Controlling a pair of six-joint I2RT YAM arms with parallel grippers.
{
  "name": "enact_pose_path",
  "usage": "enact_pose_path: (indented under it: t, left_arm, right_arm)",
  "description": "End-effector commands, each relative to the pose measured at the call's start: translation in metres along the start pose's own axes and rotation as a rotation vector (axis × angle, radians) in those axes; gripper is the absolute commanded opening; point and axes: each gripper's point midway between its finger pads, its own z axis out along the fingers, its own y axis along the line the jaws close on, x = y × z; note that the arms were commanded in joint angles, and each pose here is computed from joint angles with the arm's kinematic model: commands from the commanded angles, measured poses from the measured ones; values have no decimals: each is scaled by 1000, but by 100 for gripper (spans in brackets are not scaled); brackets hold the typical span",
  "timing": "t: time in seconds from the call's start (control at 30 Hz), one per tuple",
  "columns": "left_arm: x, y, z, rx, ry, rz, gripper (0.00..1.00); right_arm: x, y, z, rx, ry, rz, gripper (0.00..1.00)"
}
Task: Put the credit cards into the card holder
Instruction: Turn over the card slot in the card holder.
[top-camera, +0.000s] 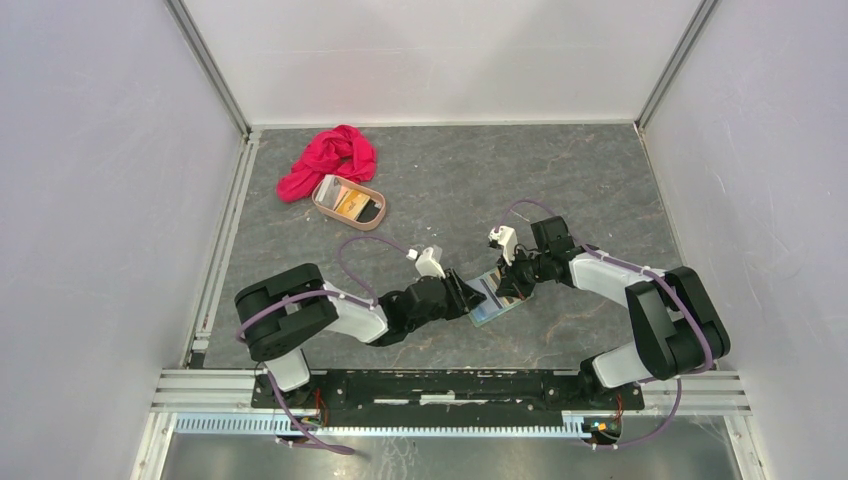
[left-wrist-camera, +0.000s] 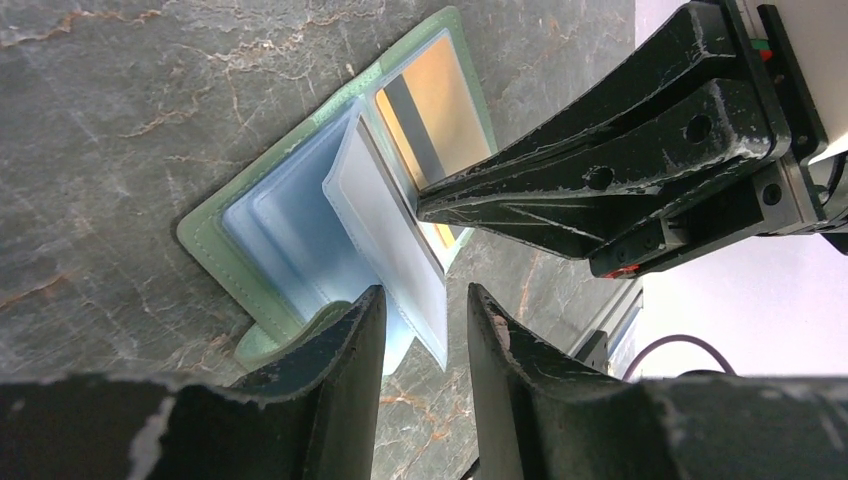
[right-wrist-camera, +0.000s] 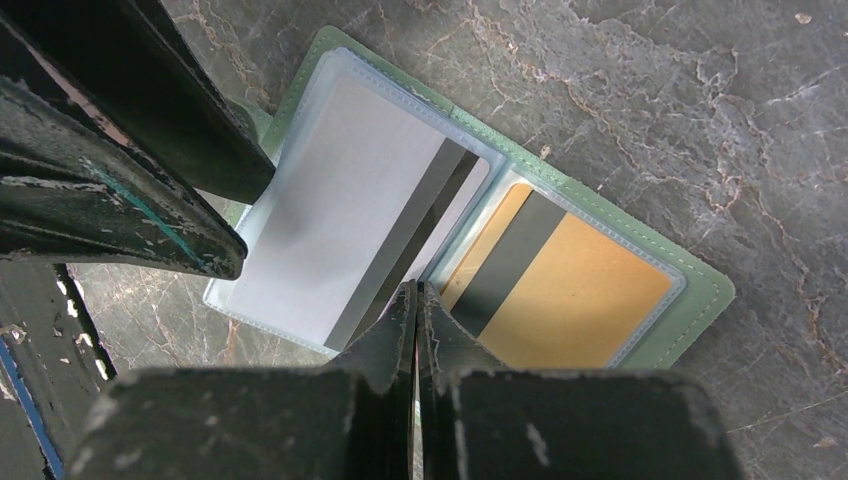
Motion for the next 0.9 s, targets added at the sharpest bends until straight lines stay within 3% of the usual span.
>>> enact_pose_path:
  t: [0.0,0.87]
  left_arm:
    - [-7,-9,7,4,-36,-30,42]
    - [-16,-26,15,37,-51,-30,39]
  right_arm:
    - [-12,-6,-2,15,-22,-16,0]
    - [-52,-5,-36,39,-173,-114,12]
